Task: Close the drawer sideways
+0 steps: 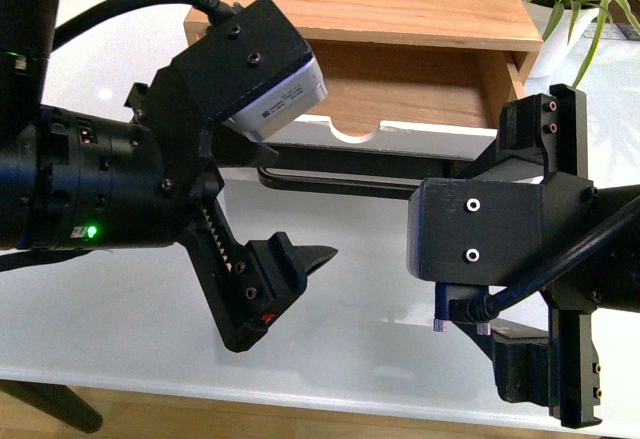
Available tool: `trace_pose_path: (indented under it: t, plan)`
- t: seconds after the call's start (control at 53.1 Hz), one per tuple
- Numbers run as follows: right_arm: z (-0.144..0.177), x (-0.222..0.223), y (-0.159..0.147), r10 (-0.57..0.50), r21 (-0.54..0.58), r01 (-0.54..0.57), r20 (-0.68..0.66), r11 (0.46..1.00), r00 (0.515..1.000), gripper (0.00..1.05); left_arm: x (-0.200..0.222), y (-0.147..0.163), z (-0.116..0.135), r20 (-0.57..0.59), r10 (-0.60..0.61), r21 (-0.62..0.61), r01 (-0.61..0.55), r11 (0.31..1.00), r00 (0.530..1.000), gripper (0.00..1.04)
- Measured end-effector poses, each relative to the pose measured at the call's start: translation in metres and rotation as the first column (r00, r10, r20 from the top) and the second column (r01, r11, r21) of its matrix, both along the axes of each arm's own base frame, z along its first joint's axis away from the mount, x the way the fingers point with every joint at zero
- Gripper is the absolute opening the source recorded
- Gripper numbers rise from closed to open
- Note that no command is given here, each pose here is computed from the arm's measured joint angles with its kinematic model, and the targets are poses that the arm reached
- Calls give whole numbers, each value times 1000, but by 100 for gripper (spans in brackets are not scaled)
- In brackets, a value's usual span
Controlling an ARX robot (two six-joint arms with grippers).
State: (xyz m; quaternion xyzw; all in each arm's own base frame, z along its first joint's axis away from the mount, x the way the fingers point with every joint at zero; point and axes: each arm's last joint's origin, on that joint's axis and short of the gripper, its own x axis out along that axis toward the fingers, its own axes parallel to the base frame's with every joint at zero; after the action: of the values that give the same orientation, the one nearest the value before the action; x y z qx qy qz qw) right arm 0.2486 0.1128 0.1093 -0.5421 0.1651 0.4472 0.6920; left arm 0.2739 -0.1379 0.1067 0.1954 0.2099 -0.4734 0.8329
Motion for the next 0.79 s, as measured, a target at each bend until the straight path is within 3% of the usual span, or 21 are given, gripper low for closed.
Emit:
trace_pose_path:
  t: [0.791]
  plan:
    - [-9,24,4,15,0,-15,-9,1000,1000,96,22,-27,-14,1,-103,35,103,994,995,96]
